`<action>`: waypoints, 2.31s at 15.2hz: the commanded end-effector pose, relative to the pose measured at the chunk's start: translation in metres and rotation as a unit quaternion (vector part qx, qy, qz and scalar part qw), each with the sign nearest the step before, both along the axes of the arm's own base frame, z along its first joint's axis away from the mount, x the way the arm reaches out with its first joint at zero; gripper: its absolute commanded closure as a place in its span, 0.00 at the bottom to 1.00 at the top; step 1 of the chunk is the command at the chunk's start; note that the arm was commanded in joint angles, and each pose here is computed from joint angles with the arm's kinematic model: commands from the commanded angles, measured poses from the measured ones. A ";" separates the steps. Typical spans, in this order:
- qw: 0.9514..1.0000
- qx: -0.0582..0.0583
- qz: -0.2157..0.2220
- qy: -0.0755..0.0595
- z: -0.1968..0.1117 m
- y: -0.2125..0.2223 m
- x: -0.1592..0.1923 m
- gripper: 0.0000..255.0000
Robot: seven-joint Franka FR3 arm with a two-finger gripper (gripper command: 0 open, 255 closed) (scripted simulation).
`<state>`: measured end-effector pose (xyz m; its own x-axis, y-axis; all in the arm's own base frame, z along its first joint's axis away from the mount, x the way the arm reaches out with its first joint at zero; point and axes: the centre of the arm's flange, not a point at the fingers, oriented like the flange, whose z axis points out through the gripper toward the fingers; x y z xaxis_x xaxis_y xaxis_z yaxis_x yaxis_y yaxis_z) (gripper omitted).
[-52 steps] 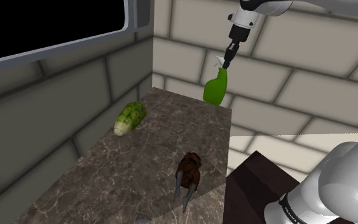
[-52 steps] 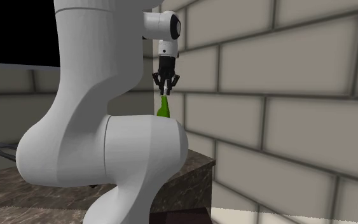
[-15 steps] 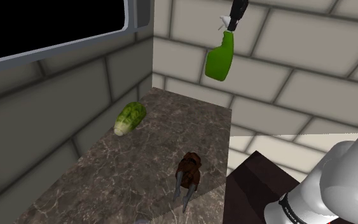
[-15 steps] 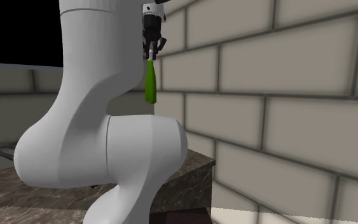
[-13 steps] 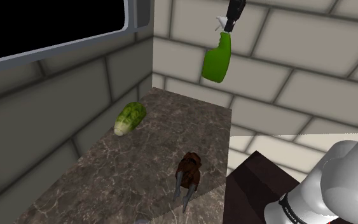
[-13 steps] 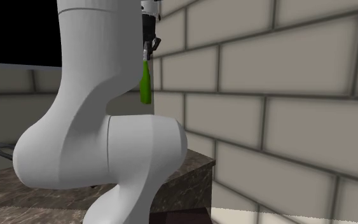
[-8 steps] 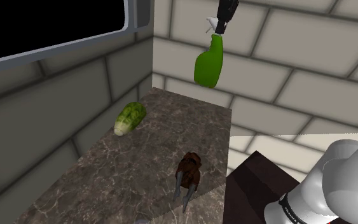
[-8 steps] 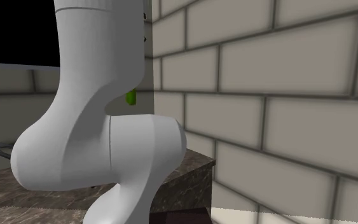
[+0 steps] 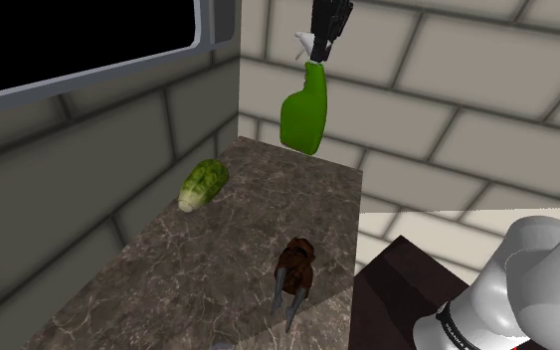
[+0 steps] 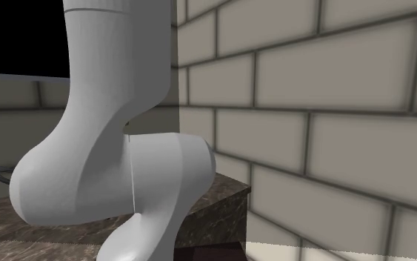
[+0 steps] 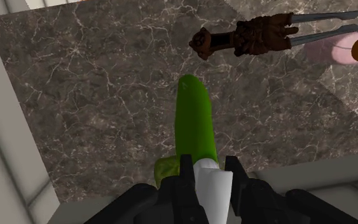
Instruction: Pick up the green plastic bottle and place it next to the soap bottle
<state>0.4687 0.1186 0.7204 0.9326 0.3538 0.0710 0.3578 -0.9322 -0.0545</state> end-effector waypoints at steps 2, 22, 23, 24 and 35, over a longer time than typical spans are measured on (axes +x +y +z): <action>1.000 0.000 -0.001 0.000 -0.004 0.037 -0.006 1.00; 1.000 0.000 -0.001 0.000 -0.020 0.296 -0.058 1.00; 1.000 0.000 -0.001 0.000 -0.021 0.309 -0.060 1.00; 1.000 0.000 -0.001 0.000 -0.022 0.321 -0.063 1.00; 1.000 0.000 -0.001 0.000 -0.053 0.396 -0.078 1.00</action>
<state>0.3915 0.5156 0.6733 0.9330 0.3528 0.0705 0.3567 -0.9326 -0.0542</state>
